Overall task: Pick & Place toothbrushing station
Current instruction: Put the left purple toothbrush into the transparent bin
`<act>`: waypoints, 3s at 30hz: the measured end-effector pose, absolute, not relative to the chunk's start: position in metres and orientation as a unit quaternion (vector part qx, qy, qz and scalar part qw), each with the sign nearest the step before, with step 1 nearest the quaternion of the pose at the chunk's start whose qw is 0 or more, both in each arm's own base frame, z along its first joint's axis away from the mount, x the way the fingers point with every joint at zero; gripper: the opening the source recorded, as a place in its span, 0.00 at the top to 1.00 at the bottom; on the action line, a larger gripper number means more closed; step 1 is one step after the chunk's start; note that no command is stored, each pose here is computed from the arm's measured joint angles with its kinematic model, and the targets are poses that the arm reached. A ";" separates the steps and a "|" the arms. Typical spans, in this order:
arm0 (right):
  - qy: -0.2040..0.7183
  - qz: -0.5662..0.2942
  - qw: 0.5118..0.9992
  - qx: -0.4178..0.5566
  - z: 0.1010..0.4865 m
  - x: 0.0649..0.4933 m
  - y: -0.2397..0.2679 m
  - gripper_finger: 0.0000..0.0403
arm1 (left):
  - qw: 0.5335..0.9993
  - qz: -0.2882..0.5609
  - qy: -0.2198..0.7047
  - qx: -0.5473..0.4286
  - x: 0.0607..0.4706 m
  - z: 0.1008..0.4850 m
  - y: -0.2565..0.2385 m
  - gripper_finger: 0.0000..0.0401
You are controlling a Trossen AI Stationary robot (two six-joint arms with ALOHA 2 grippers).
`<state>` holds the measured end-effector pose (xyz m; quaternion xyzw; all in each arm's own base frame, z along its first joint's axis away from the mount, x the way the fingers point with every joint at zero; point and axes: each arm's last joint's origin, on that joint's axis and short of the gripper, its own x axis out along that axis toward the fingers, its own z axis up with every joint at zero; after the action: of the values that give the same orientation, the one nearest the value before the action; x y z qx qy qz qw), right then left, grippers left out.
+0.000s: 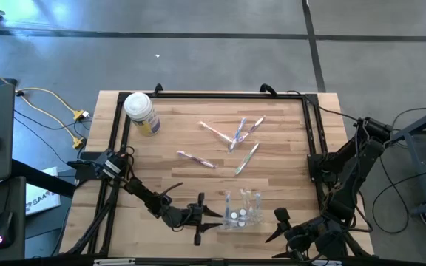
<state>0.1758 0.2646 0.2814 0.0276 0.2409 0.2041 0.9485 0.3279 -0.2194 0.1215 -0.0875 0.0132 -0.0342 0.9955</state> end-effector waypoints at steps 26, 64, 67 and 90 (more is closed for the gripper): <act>0.242 0.205 0.948 0.030 0.281 0.176 0.265 0.50 | 0.998 0.016 0.057 -0.031 0.313 0.161 -0.221 0.48; 0.250 0.187 0.946 0.082 0.281 0.176 0.264 0.50 | 0.849 0.260 0.459 -0.028 0.269 0.212 -0.016 0.48; 0.247 0.174 0.949 0.090 0.282 0.176 0.264 0.50 | 0.843 0.234 0.482 -0.044 0.269 0.211 0.000 0.48; 0.260 0.155 0.951 0.067 0.263 0.185 0.271 0.50 | 0.839 0.089 0.532 0.070 0.282 0.194 0.017 0.49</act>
<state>0.1851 0.2714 0.2626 0.0672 0.2602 0.1546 0.9507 0.2818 0.0172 0.1939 0.0702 0.5317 0.0895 0.8393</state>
